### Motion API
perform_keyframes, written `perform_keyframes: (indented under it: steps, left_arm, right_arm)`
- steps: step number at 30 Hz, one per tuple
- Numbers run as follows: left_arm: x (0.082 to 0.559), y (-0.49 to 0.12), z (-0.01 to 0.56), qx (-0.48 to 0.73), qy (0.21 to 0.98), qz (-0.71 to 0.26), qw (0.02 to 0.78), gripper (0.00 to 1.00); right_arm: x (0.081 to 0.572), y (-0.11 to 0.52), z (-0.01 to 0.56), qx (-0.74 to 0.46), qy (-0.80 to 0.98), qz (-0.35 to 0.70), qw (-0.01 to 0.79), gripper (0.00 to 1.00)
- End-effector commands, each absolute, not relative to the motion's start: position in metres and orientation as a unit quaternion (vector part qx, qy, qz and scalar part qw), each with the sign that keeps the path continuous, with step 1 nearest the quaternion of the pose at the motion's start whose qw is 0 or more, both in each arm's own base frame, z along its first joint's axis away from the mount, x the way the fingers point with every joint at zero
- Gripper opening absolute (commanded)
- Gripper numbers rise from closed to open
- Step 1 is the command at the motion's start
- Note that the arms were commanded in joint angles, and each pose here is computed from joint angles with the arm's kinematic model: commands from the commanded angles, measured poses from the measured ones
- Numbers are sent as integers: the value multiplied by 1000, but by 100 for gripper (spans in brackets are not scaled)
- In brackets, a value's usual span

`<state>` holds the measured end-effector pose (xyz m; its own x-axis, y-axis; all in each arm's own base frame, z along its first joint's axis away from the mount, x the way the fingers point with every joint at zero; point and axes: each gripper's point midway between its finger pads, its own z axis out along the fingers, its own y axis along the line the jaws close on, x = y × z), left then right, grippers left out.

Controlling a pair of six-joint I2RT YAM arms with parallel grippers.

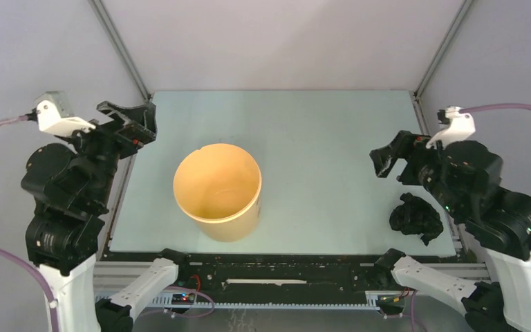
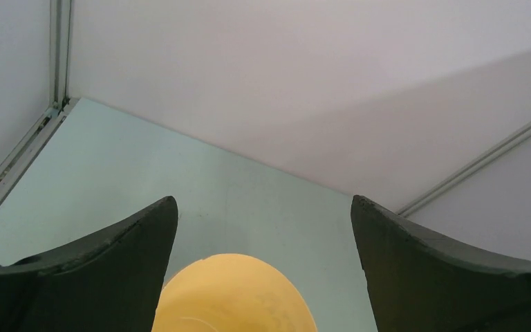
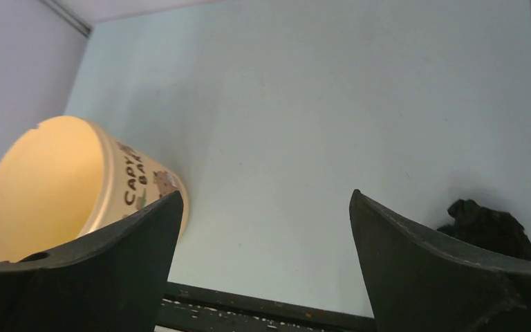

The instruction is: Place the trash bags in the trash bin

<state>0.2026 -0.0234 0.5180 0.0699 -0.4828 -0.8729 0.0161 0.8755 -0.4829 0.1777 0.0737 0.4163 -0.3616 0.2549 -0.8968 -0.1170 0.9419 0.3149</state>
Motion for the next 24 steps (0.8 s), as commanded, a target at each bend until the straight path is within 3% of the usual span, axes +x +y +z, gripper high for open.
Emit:
perform_keyframes:
  steps: [1,8,19,24]
  left_arm:
    - [215,-29,512,-158,682,-161,696,100]
    - [229,-52,493,-137,706,-194,667,100]
    - [225,-162,454,-66,727,-387,563,100]
    - [215,-217,443,-16,739,-433,515,100]
  right_arm:
    - [186,70,399,75,837,129,526,99]
    - [197,71,368,98,873,83,471,99]
    - [186,82,274,96,921,85,369,100]
    - [187,50,237,157,931,24,330,100]
